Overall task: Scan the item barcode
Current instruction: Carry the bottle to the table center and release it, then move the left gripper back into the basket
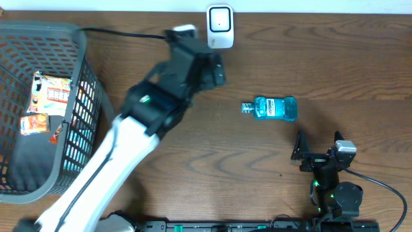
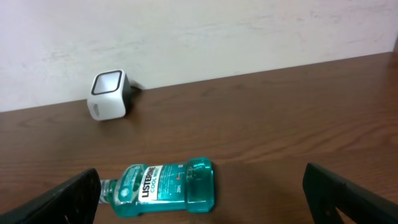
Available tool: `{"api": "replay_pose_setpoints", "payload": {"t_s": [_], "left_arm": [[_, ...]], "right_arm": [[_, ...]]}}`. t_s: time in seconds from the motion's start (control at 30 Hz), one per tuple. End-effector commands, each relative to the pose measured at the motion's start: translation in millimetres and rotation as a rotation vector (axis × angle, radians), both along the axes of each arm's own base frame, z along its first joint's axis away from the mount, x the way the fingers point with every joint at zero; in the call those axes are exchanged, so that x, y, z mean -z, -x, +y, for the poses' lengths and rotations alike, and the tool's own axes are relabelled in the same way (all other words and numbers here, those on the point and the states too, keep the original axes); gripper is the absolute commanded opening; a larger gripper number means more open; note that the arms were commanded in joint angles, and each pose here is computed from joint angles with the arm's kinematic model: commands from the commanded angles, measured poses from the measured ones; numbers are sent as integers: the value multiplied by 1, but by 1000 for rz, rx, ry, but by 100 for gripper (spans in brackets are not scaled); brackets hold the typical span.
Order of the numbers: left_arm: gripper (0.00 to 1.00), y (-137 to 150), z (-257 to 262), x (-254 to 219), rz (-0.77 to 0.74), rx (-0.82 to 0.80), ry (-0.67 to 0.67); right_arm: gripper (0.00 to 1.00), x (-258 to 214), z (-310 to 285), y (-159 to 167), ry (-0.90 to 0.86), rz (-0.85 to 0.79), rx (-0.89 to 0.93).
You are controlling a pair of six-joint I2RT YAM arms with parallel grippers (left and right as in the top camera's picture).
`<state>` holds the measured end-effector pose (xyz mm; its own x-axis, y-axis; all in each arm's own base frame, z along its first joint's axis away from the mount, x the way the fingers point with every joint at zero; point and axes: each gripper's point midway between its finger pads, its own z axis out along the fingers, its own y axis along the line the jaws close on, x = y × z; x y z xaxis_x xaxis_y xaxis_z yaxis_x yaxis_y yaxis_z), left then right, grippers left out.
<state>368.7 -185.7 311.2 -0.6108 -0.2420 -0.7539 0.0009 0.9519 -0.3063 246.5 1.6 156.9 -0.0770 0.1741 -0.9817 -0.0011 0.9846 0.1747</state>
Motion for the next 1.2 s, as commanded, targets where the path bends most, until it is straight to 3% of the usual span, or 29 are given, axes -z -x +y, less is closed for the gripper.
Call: {"api": "replay_pose_setpoints", "payload": {"t_s": [0.0, 0.3, 0.57, 1.17], "left_arm": [[98, 7, 50, -49, -139, -121, -34], [98, 46, 135, -101, -257, -300, 7], [98, 83, 201, -115, -286, -477, -8], [98, 91, 253, -104, -241, -679, -55]], "right_arm": [[99, 1, 0, 0, 12, 3, 0], [99, 1, 0, 0, 12, 3, 0], [99, 1, 0, 0, 12, 3, 0], [99, 1, 0, 0, 12, 3, 0]]}}
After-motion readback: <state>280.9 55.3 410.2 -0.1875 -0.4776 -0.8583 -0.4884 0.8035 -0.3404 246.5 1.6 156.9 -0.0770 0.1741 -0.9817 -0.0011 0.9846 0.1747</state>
